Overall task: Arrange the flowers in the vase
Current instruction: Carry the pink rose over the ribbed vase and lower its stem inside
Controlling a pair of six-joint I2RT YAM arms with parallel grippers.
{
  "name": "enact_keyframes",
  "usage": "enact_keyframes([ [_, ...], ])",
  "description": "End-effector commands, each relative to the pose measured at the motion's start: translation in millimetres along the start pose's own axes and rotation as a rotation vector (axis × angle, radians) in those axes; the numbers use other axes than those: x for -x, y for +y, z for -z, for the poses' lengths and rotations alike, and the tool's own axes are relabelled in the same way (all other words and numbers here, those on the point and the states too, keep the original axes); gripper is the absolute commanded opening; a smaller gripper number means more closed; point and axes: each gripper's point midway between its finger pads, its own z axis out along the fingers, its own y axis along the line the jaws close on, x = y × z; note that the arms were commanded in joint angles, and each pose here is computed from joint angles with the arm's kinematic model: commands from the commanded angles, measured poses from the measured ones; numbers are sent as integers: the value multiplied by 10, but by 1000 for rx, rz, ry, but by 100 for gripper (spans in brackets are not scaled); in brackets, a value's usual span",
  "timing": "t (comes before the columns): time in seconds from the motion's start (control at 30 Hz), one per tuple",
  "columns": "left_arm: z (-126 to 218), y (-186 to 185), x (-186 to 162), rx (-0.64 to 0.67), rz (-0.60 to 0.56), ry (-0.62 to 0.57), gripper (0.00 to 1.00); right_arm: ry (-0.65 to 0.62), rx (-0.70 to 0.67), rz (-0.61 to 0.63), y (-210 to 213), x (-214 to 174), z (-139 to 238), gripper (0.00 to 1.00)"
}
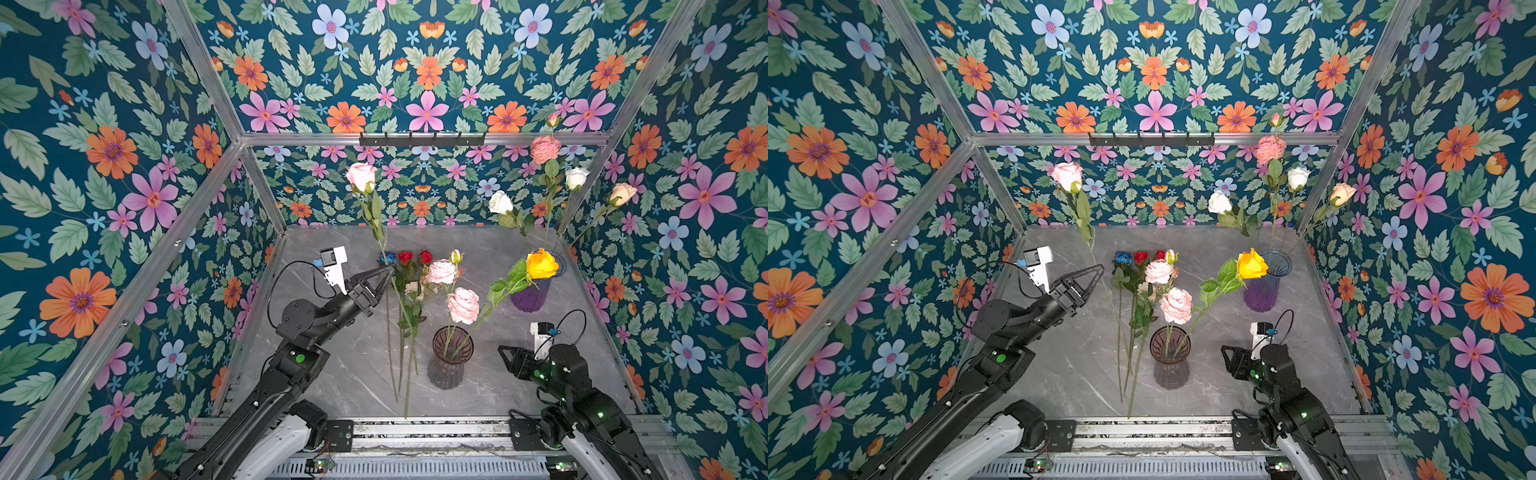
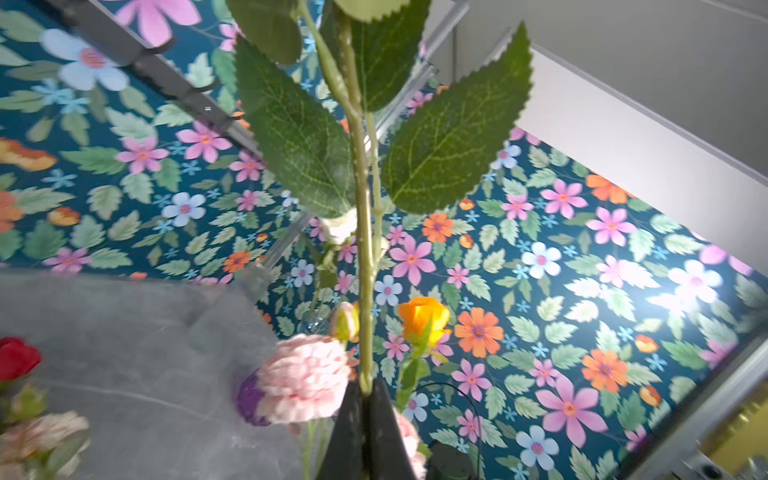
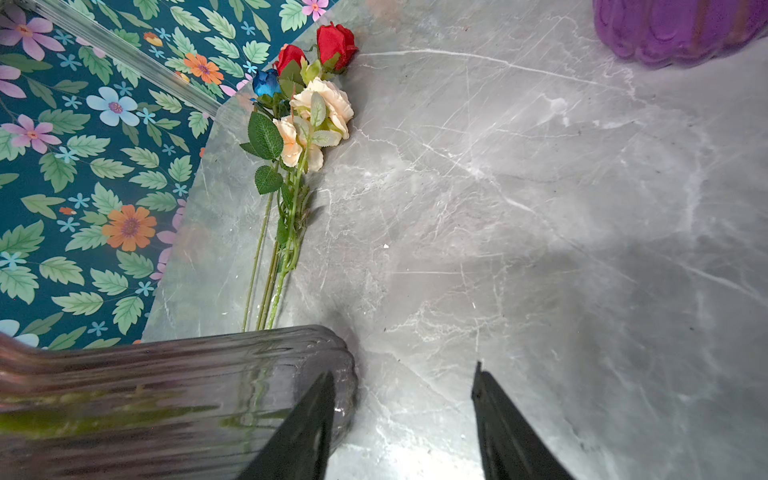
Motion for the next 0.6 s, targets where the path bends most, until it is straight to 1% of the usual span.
enact_keyframes([
  [0.0,-64,-276,93,-89,-93,-55,0,-12,-3,0,1,29,-2,55],
  [0.17,-162,-482,4,-186,-93,-34,0,-11,-3,0,0,27,-5,55],
  [0.4,-229,-587,1,-228,-114,-23,0,-12,-5,2,-4,29,-6,55],
  [0.57,-316,-590,17,-235,-122,-27,0,-10,-5,1,1,31,-7,55],
])
